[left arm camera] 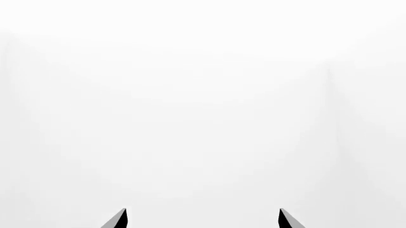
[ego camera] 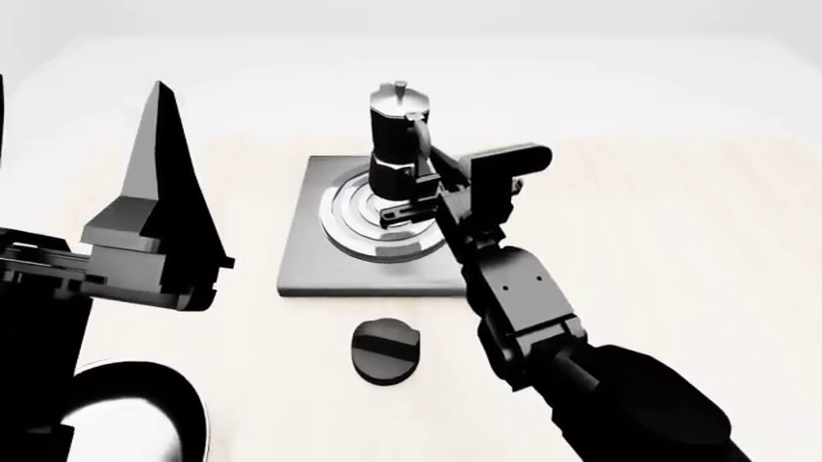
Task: Turn on the stove and put the moka pot on it.
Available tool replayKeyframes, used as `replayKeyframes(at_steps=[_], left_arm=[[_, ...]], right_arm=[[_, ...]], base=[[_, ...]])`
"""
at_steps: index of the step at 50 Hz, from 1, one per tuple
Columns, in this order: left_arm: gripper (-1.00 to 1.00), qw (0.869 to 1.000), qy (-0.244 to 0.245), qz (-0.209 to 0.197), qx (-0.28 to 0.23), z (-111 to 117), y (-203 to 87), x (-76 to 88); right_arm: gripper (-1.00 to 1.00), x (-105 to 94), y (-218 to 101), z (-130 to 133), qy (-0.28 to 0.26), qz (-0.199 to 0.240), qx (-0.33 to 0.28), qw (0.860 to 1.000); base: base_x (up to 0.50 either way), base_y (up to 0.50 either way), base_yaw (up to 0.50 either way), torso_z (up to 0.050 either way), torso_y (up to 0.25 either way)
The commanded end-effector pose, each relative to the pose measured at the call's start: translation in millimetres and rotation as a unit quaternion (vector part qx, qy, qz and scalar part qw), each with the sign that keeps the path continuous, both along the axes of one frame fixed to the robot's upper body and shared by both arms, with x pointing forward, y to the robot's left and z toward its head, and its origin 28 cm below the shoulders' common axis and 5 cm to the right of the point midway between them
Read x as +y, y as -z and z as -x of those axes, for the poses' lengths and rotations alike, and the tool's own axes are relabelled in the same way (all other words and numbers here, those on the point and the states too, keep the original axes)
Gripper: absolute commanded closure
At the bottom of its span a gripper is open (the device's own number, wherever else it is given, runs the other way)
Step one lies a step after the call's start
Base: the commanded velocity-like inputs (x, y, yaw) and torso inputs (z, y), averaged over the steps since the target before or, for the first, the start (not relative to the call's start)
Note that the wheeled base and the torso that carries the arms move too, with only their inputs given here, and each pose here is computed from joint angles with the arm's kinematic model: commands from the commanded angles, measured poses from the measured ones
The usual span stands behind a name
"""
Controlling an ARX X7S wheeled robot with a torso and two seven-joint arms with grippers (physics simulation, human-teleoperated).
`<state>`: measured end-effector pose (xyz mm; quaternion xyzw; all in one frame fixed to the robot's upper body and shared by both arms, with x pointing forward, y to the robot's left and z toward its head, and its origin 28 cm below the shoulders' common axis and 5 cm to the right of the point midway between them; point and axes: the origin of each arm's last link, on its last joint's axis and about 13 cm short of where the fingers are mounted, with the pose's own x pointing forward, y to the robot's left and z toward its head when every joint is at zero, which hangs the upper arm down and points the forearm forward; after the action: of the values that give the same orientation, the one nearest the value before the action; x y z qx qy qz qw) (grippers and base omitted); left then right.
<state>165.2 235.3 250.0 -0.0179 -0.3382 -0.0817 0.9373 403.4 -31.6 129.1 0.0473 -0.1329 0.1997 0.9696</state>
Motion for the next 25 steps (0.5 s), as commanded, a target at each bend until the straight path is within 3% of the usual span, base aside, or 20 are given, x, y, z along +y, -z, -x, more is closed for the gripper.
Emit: replayKeyframes(at_steps=[1, 25], left_arm=[[-1.0, 1.0, 0.002, 0.0, 0.002, 0.4, 1.3, 0.1], [-1.0, 1.0, 0.006, 0.004, 0.004, -1.1, 2.4, -0.8]], right_arm=[[1.0, 2.8, -12.4, -2.6, -0.001, -0.004, -0.031, 1.0], [1.0, 4.5, -15.4, -2.1, -0.01, -0.008, -0.05, 0.999]], base=[[0.0, 0.0, 0.0, 0.004, -0.133], [0.0, 0.0, 0.0, 0.003, -0.132]])
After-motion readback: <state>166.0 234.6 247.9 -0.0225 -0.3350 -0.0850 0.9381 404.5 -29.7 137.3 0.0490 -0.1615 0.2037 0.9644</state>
